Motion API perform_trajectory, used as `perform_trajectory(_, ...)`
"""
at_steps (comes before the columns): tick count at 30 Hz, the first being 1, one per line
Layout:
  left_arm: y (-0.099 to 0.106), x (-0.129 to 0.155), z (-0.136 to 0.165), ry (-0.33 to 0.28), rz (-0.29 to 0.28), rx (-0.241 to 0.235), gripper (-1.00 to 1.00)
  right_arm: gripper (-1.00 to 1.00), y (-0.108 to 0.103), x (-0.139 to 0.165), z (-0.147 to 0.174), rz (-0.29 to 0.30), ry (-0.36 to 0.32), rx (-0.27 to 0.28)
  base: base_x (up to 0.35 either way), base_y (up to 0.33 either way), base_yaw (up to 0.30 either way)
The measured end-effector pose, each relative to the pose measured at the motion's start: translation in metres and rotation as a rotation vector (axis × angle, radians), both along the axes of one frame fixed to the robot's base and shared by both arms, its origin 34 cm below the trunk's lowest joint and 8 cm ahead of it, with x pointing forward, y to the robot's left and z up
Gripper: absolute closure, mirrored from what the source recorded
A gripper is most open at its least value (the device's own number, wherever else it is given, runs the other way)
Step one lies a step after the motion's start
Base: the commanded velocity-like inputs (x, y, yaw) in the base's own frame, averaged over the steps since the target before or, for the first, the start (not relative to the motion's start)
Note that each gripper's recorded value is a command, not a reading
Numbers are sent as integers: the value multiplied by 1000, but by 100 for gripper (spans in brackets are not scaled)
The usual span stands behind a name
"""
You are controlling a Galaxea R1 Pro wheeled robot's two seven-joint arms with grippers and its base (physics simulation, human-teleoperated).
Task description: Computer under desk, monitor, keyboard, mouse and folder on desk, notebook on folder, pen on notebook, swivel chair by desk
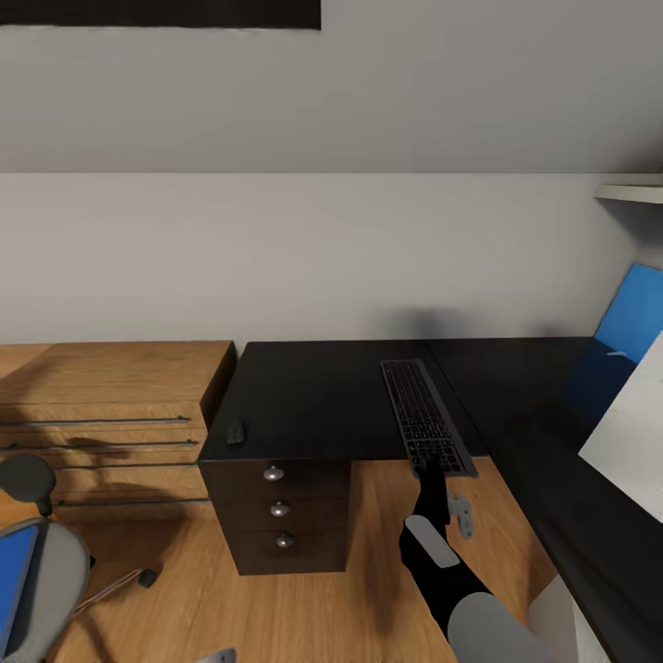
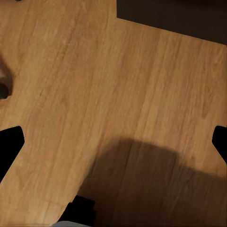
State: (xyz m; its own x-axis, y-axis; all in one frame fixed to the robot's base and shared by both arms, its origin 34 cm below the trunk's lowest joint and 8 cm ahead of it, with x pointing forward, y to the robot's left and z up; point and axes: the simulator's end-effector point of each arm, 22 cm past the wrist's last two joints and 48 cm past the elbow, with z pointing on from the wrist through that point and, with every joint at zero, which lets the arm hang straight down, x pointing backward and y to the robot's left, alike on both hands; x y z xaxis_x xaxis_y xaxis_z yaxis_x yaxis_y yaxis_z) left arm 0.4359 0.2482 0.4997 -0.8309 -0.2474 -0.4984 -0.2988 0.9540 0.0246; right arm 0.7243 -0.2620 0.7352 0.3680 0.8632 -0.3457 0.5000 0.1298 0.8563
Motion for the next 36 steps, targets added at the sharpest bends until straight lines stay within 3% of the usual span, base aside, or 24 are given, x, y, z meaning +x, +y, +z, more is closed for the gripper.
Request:
perform_trajectory(8,0,0,0,0,0,0,-100,-100,1,0,-1,3,2,-2,-179,0,0)
perform_trajectory(21,0,-1,0,2,2,-1,-100,-100,5,-12,-20,21,52,-22,-20,0,0)
perform_trajectory(36,0,-1,0,1,2,3,-100,-100,11,-59,-79,113,179,-108,0,0,0)
